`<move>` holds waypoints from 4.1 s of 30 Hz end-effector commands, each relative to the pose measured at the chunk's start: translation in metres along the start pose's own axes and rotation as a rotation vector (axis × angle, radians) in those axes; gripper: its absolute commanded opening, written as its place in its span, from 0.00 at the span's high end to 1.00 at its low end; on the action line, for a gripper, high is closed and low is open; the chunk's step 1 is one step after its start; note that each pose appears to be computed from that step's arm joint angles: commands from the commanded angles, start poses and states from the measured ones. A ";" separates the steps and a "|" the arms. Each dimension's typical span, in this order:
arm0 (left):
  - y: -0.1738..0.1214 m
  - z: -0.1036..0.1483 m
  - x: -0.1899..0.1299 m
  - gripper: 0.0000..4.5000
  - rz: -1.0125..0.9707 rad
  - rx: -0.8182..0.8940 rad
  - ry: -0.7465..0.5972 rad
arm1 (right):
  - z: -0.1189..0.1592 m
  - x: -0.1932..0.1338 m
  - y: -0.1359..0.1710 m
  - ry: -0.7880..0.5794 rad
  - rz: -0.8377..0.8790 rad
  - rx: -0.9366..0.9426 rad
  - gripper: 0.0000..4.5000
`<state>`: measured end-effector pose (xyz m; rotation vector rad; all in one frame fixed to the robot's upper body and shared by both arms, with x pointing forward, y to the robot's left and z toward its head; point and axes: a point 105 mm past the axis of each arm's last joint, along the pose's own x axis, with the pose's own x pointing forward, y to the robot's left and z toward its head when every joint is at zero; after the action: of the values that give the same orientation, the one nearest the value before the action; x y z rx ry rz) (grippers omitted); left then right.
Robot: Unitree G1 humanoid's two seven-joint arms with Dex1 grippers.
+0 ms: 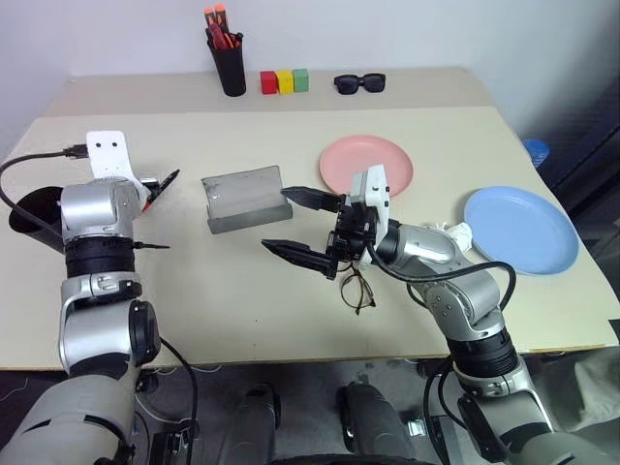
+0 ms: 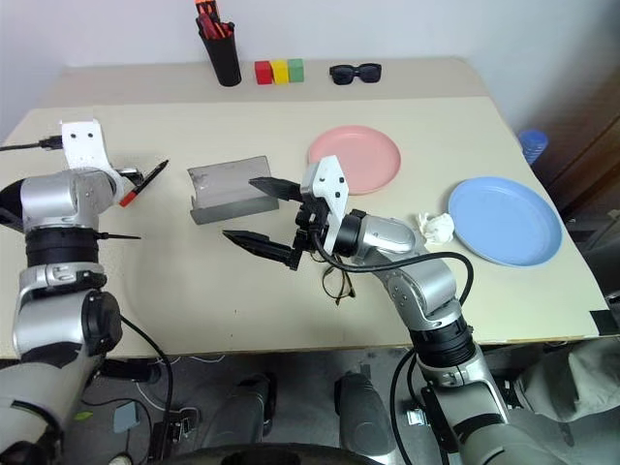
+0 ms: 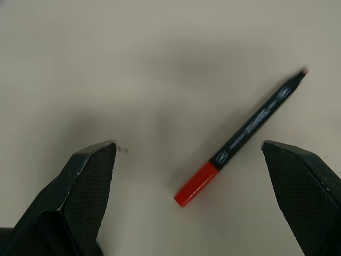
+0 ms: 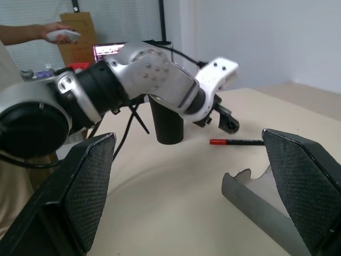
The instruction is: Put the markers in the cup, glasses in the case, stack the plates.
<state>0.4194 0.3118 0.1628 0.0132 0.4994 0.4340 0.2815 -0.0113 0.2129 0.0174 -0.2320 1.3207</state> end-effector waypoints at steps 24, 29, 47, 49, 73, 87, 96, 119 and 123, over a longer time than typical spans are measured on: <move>-0.021 0.013 0.016 0.99 -0.163 -0.039 -0.035 | 0.009 -0.005 0.004 -0.029 -0.012 -0.038 0.00; -0.049 0.040 0.005 0.99 -0.303 -0.024 -0.196 | 0.009 -0.005 0.004 -0.027 -0.008 -0.038 0.00; 0.094 0.089 -0.142 0.99 0.404 -0.056 -1.087 | 0.020 -0.007 -0.002 -0.081 -0.042 -0.050 0.00; 0.100 0.075 -0.147 0.99 0.417 -0.034 -1.083 | 0.022 -0.004 -0.004 -0.096 -0.048 -0.056 0.00; 0.096 0.011 -0.110 0.99 0.351 -0.121 -0.905 | 0.020 0.000 0.000 -0.097 0.001 -0.060 0.00; 0.092 -0.006 -0.098 0.90 0.352 -0.123 -0.858 | 0.019 -0.001 0.000 -0.099 -0.015 -0.062 0.00; 0.095 -0.012 -0.097 0.17 0.385 -0.119 -0.836 | 0.017 0.000 0.001 -0.096 -0.007 -0.058 0.00; -0.088 -0.009 -0.113 0.01 -0.767 0.552 -0.474 | -0.007 -0.056 -0.035 0.302 -0.047 -0.211 0.00; -0.088 -0.006 -0.101 0.01 -0.833 0.585 -0.379 | -0.001 -0.082 -0.038 0.382 -0.050 -0.225 0.00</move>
<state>0.3695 0.1896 0.1848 0.4190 0.2085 -0.5126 0.3063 -0.0954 0.1856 -0.3930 0.0028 1.2022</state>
